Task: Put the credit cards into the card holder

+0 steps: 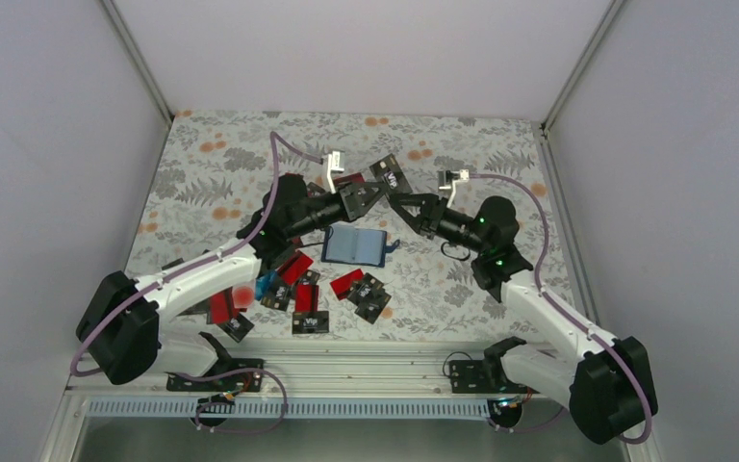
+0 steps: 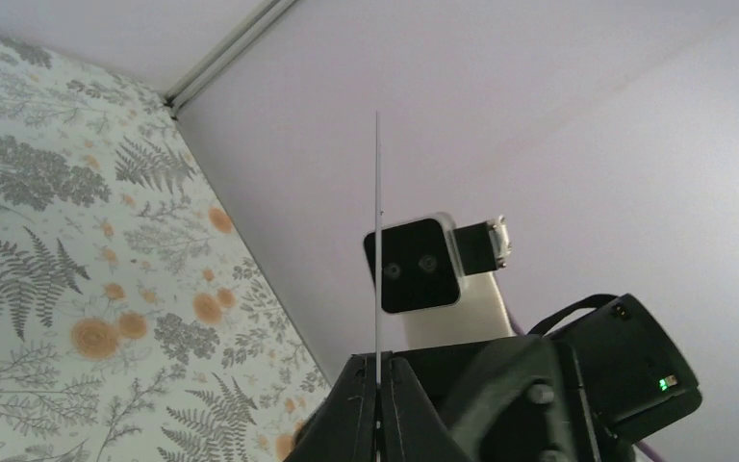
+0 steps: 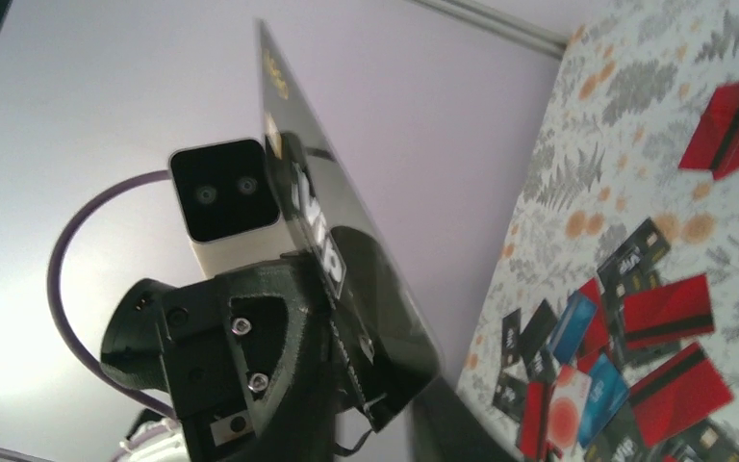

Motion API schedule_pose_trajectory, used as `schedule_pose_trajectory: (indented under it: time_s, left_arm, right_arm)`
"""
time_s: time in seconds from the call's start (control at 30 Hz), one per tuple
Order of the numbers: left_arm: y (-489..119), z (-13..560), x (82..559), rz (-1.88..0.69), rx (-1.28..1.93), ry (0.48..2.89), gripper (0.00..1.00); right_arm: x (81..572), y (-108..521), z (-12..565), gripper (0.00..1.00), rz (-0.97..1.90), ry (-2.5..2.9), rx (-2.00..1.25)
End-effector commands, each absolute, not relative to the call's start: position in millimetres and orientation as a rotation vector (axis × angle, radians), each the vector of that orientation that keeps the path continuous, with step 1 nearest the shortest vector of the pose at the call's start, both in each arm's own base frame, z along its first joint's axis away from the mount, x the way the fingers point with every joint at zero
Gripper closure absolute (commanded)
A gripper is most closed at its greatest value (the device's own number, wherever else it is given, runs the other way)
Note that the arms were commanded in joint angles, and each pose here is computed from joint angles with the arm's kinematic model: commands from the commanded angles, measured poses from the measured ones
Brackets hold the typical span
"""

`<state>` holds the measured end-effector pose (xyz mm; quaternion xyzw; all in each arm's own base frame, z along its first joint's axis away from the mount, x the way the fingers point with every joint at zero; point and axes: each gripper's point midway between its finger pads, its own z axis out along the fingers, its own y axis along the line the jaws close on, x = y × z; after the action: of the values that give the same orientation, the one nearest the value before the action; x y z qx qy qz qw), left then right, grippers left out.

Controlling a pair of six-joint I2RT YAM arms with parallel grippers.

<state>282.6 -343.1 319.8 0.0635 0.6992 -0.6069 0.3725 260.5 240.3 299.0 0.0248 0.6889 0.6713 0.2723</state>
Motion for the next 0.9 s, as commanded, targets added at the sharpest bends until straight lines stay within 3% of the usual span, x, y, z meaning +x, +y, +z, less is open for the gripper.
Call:
schedule_pose_trajectory:
  time_s: [0.0, 0.03, 0.1, 0.27, 0.47, 0.63, 0.87]
  left_arm:
    - [-337.4, 330.7, 281.0, -1.543, 0.191, 1.763, 0.98]
    - [-335.7, 331.7, 279.2, -1.534, 0.207, 1.772, 0.98]
    - [-335.6, 331.5, 272.7, -1.515, 0.268, 1.811, 0.98]
    - [-332.9, 333.2, 252.8, -1.485, 0.413, 1.873, 0.98]
    - [-328.1, 341.6, 237.6, -1.451, 0.517, 1.912, 0.98]
    - [-326.5, 342.7, 231.8, -1.462, 0.540, 1.924, 0.98]
    - [-326.7, 344.2, 231.2, -1.462, 0.552, 1.922, 0.98]
  right_arm:
    - [264.0, 239.7, 301.3, 0.39, 1.640, 1.935, -0.065]
    - [273.8, 233.9, 292.8, 0.32, 1.520, 2.000, -0.051]
    - [289.5, 223.2, 286.3, 0.26, 1.308, 2.060, -0.122]
    - [283.9, 227.1, 283.3, 0.23, 1.291, 2.067, -0.400]
    - [266.0, 238.4, 293.3, 0.38, 1.411, 1.996, -0.568]
    - [247.6, 241.8, 308.4, 0.45, 1.496, 1.910, -0.656]
    - [237.3, 243.0, 314.8, 0.69, 1.556, 1.877, -0.689]
